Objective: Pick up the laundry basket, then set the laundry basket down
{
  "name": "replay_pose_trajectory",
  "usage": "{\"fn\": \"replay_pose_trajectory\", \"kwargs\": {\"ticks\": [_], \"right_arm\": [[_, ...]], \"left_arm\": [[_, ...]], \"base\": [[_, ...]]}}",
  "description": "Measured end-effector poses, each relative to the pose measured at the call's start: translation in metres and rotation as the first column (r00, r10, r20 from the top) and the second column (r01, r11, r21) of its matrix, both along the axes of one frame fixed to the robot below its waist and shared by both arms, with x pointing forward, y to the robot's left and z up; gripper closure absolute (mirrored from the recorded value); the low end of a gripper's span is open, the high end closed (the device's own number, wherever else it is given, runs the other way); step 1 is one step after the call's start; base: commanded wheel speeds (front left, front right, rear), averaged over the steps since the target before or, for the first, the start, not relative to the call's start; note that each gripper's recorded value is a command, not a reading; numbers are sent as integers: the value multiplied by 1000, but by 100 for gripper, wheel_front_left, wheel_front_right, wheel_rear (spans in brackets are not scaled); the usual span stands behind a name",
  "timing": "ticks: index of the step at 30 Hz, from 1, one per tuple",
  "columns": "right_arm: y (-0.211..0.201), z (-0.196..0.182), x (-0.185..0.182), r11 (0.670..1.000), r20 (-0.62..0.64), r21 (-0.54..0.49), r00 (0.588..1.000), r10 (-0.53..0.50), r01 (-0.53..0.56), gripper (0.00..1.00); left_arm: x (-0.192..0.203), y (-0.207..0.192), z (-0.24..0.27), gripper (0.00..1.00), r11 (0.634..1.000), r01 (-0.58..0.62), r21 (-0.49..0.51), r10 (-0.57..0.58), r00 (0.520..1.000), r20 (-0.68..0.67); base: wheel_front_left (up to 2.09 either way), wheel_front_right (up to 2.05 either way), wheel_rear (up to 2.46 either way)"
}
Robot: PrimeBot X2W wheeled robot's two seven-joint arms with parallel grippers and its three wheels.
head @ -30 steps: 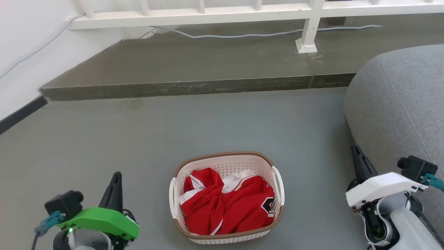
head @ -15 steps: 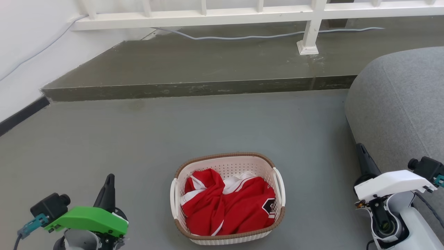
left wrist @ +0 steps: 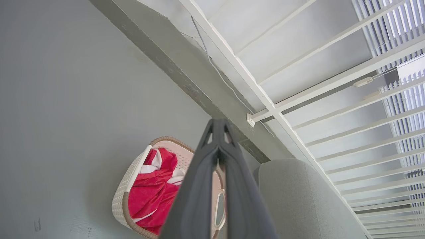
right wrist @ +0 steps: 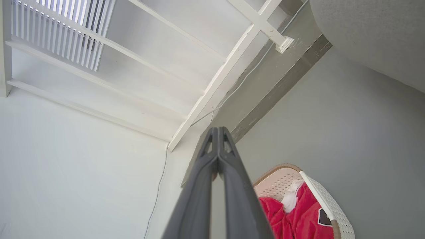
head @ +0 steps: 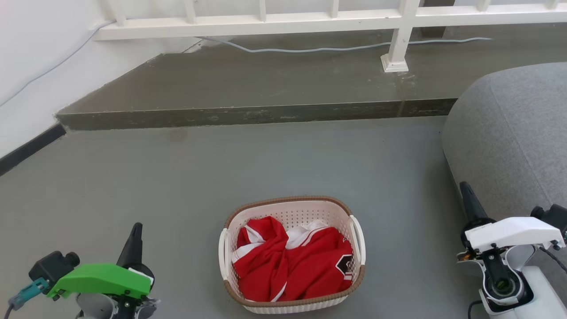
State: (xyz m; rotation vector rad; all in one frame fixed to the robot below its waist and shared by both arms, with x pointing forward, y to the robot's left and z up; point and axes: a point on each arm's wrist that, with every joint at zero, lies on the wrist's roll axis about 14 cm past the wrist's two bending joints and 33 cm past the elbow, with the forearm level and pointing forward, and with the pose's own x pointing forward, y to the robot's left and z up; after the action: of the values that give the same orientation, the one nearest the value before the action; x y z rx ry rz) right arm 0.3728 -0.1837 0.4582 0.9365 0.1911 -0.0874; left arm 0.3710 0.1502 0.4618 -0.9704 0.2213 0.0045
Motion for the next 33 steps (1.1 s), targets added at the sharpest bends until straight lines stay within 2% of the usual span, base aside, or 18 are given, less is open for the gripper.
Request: {"fn": "replay_pose_trajectory", "kwargs": {"ticks": [12, 24, 33], "right_arm": [[-6, 4, 1, 985, 7, 167, 999, -39, 37, 100], [-11, 9, 3, 938, 26, 341, 997, -79, 66, 100], [-15, 14, 3, 884, 43, 461, 993, -112, 79, 100]], "left_arm": [[0, 10, 1, 100, 987, -44, -153, 43, 999, -12], [-1, 19, 3, 100, 943, -84, -321, 83, 996, -18], [2, 26, 9, 100, 897, -106, -429, 113, 994, -8]], "base": [[0, 0, 0], [0, 0, 0], [0, 0, 0]]}}
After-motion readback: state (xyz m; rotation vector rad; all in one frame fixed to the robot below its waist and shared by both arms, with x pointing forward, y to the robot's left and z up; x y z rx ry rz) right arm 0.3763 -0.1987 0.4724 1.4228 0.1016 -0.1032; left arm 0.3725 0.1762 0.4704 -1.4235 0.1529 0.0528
